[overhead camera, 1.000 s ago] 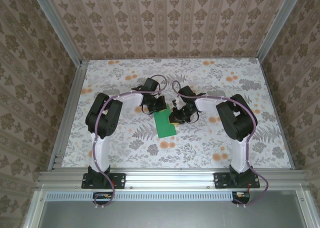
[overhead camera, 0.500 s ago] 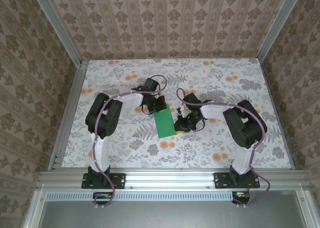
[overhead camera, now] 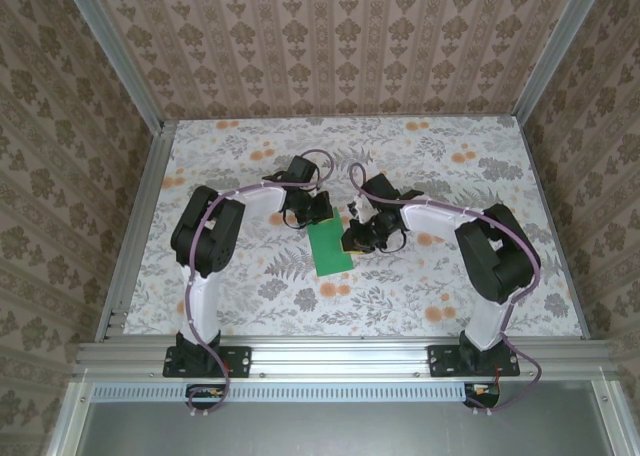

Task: Fold a paper plane with a square sheet of paper (pick it up from the middle)

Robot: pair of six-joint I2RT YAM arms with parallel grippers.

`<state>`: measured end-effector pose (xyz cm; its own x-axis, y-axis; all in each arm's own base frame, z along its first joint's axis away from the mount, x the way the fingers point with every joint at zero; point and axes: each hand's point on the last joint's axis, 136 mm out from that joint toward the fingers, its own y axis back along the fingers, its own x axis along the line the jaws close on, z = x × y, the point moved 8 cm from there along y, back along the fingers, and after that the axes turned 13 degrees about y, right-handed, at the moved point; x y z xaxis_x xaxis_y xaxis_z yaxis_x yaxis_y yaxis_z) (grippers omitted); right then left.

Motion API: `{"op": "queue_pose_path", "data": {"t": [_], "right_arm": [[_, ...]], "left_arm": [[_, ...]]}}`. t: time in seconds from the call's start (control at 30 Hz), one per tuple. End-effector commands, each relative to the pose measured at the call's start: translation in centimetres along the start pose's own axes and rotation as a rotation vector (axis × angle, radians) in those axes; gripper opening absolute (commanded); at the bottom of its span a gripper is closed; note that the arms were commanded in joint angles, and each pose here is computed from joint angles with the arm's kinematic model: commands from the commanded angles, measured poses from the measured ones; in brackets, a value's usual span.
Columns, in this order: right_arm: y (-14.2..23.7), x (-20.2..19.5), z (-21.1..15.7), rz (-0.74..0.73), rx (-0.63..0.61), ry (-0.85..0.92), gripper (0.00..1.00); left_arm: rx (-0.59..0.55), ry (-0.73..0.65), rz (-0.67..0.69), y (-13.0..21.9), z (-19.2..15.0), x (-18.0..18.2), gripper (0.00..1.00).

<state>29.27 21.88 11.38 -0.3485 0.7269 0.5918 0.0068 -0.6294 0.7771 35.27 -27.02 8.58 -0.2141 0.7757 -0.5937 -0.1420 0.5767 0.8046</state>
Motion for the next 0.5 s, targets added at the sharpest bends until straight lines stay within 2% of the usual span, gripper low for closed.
{"op": "queue_pose_path", "data": {"t": [0.0, 0.27, 0.47], "right_arm": [[-1.2, -0.9, 0.6, -0.043, 0.007, -0.042, 0.14], [-2.4, -1.3, -1.7, -0.089, 0.061, -0.096, 0.14], [-3.7, -1.0, -3.2, -0.213, 0.055, -0.137, 0.14]], "left_arm": [[0.015, 0.010, 0.096, -0.9, -0.4, 1.9, 0.00], [-0.066, -0.014, -0.002, 2.8, 0.4, -1.1, 0.09], [-0.121, 0.021, -0.025, 5.1, 0.0, -0.3, 0.24]]}}
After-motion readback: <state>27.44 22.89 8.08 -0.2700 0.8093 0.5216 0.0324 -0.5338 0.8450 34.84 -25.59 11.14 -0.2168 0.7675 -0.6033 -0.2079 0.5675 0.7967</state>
